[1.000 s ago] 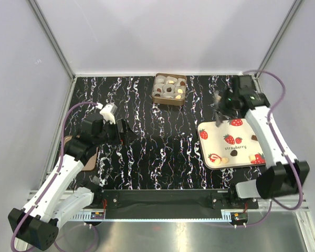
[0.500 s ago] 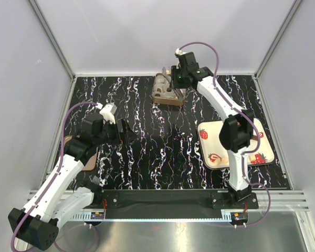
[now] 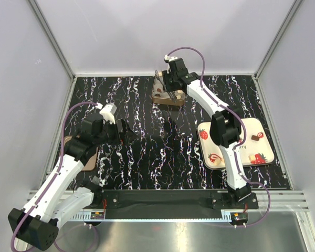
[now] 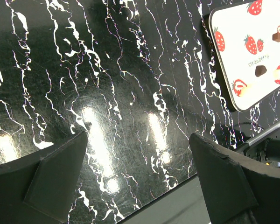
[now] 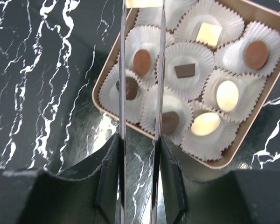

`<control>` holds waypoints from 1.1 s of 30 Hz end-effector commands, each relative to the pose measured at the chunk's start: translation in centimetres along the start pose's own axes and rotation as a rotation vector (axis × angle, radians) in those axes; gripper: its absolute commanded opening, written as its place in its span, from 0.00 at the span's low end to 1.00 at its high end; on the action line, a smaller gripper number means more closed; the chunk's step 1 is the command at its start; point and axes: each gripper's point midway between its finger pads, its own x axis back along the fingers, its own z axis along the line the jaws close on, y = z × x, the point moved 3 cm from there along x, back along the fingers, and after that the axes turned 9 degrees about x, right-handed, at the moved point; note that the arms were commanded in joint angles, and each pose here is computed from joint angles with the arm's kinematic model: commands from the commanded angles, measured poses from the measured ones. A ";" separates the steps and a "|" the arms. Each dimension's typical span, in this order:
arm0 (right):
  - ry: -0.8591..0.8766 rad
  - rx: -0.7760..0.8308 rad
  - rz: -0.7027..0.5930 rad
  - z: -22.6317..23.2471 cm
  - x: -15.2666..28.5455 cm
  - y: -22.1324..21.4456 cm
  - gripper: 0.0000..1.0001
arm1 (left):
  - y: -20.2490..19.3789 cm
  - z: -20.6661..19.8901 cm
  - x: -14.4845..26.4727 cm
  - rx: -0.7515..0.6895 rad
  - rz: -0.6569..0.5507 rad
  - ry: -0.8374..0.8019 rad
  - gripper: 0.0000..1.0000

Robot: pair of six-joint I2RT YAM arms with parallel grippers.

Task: Pack the chocolate

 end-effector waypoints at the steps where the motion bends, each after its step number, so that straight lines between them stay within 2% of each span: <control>1: -0.043 0.041 -0.098 -0.5 -0.5 2.3 0.37 | 0.9 -0.4 0.0 -0.023 -0.042 -0.018 0.99; 23: -0.078 0.065 -0.079 -1.1 -3.8 0.9 0.40 | 0.8 -0.4 -0.3 -0.020 -0.026 -0.022 0.99; 33: -0.093 0.072 -0.069 -1.4 -4.3 0.7 0.48 | 0.8 -0.4 -0.3 -0.019 -0.025 -0.024 0.99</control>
